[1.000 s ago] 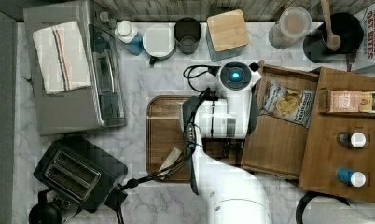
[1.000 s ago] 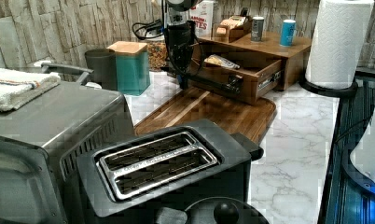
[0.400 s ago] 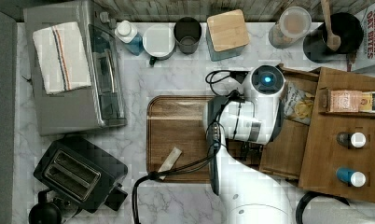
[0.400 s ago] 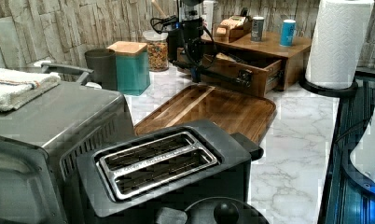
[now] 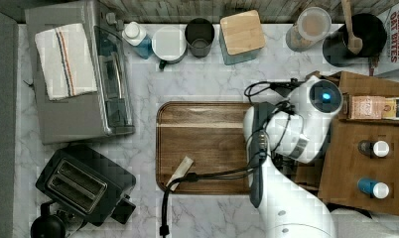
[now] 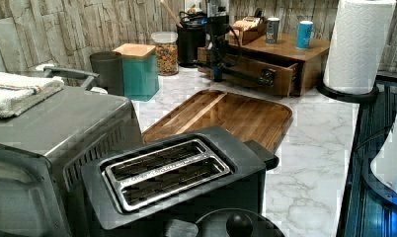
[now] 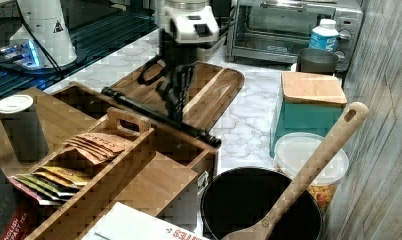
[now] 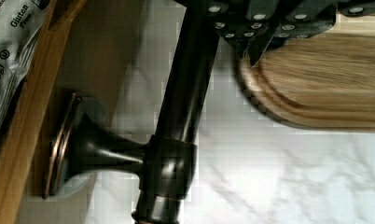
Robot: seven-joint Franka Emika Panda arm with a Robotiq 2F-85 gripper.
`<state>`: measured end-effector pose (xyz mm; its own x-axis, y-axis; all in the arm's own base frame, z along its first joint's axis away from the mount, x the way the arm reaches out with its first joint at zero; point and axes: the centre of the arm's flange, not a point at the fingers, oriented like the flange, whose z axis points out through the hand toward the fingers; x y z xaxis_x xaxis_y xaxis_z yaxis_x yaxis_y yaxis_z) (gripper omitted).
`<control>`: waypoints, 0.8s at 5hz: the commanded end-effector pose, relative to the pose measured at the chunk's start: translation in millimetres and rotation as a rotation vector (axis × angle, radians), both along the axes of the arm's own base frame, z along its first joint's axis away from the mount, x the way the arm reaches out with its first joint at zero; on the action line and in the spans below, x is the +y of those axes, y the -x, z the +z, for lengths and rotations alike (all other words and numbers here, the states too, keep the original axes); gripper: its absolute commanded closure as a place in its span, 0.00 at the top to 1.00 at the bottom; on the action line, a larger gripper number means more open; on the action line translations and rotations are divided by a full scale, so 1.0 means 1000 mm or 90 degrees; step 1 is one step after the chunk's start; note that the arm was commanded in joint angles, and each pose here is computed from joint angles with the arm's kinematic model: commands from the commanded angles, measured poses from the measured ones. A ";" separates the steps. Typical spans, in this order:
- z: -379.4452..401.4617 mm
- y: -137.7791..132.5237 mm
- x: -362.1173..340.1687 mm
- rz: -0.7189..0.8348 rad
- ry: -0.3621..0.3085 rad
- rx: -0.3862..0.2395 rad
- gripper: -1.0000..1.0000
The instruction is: Close the drawer.
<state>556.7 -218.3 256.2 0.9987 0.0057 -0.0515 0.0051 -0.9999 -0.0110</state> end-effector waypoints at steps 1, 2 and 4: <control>0.092 0.075 -0.231 -0.128 0.132 -0.080 0.00; 0.098 0.074 -0.217 -0.166 0.180 -0.062 0.00; 0.096 0.075 -0.188 -0.170 0.197 -0.065 0.00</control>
<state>543.8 -261.8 260.5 0.9974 -0.0399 -0.0602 -0.0310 -0.9893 0.1422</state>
